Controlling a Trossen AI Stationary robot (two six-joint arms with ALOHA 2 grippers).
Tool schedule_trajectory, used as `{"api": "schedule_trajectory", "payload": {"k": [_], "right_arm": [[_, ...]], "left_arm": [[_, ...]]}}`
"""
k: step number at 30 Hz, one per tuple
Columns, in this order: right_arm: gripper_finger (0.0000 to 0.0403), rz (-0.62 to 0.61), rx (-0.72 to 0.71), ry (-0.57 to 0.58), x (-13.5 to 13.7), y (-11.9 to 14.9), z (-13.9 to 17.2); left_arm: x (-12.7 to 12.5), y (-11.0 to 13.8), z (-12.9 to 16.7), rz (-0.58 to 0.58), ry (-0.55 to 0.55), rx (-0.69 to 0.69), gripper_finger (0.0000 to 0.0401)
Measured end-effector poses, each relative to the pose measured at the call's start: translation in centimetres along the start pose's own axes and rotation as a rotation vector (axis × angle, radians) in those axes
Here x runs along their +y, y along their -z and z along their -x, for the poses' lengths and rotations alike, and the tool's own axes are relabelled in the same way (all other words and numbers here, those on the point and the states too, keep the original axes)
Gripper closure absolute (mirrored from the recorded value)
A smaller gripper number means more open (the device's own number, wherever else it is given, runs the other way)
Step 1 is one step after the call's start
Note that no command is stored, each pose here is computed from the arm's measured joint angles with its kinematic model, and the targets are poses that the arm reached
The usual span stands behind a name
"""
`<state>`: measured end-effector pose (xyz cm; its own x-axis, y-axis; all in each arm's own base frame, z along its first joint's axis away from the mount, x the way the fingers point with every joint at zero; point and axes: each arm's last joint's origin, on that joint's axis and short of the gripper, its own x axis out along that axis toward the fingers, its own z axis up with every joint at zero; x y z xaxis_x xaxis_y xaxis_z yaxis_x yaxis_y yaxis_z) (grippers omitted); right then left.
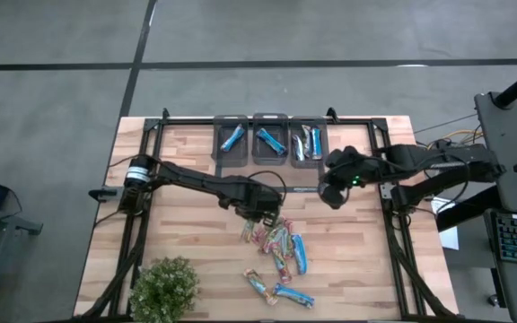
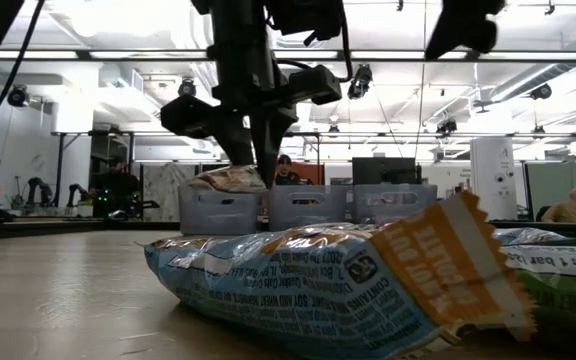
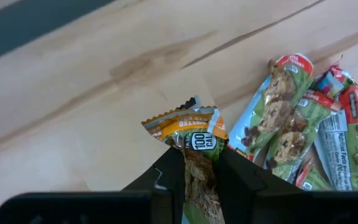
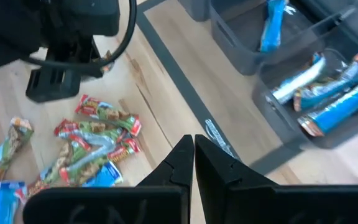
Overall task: Pick and place Granola Bars by type
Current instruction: Put the yellow granola bar into the right black bin
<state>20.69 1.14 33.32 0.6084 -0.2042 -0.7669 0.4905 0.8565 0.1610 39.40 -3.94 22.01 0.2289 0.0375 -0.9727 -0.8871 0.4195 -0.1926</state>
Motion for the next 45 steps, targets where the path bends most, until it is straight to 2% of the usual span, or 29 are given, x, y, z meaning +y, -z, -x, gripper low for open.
{"api": "schedule_trajectory", "payload": {"k": [11,16,25,32,45], "right_arm": [[0.0394,-0.023,-0.102,-0.077,-2.7,1.5,5.4],[0.0394,0.022,-0.113,-0.172,-3.3,2.1,6.9],[0.0394,0.025,-0.020,-0.137,-4.2,3.3,7.4],[0.0394,0.025,-0.007,-0.129,-4.4,3.6,7.5],[0.0394,0.015,-0.013,-0.132,-4.5,3.6,7.7]], "left_arm": [[-0.4,-1.5,1.1,-0.061,0.029,-0.054,0.0344],[-0.8,-2.7,2.3,-0.118,0.053,-0.115,0.0344],[-1.0,-5.6,4.6,-0.191,0.084,-0.218,0.0344],[-0.7,-7.8,5.9,-0.233,0.102,-0.287,0.0344],[-0.2,-11.8,9.4,-0.241,0.174,-0.407,0.0344]]}}
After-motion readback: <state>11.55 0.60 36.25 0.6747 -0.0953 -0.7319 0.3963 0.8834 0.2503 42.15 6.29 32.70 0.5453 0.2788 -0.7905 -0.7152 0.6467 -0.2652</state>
